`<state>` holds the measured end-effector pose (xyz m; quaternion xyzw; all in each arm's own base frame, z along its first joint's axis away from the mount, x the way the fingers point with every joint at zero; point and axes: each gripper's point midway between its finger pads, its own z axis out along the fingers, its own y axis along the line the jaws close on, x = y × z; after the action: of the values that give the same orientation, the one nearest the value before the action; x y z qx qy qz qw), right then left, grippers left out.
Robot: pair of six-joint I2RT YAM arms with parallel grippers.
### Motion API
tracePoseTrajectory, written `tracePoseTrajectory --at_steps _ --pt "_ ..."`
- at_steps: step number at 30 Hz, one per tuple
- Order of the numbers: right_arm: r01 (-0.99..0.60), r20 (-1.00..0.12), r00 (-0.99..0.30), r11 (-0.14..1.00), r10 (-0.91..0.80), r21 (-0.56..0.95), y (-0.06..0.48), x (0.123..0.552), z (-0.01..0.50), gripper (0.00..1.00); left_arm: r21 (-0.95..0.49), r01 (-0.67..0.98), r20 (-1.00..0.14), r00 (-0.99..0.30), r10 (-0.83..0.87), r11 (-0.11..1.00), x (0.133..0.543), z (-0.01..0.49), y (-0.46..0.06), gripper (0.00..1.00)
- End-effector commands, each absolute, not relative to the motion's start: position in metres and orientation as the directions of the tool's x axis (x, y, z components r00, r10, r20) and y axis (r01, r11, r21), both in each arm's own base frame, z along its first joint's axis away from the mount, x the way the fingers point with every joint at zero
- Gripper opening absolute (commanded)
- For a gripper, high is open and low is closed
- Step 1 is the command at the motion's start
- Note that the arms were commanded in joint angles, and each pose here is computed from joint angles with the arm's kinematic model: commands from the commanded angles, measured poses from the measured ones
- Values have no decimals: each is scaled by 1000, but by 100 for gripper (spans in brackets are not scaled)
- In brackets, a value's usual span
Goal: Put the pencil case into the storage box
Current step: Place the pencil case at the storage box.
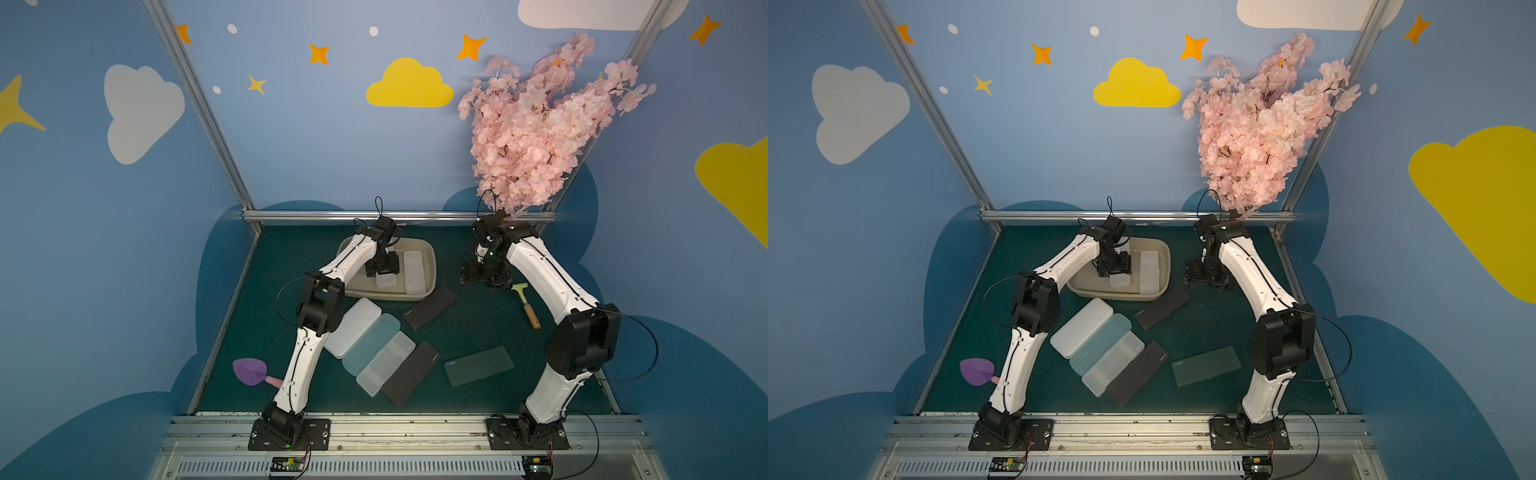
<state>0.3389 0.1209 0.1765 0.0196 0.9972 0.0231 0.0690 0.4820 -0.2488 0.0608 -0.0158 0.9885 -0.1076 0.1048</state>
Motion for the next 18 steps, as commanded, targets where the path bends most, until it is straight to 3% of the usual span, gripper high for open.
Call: tracePoseTrajectory --at_steps 1,9,18 --pt "42 -159 -986 998 49 45 114 335 185 94 -196 25 -189 -982 -13 980 472 58 -254 55" --pt "47 -146 -988 998 54 46 112 333 180 94 -182 5 -155 -988 -23 983 472 37 -255 58" --pt "49 -145 -988 998 56 51 112 333 180 94 -163 16 -162 -987 -10 987 471 40 -252 80"
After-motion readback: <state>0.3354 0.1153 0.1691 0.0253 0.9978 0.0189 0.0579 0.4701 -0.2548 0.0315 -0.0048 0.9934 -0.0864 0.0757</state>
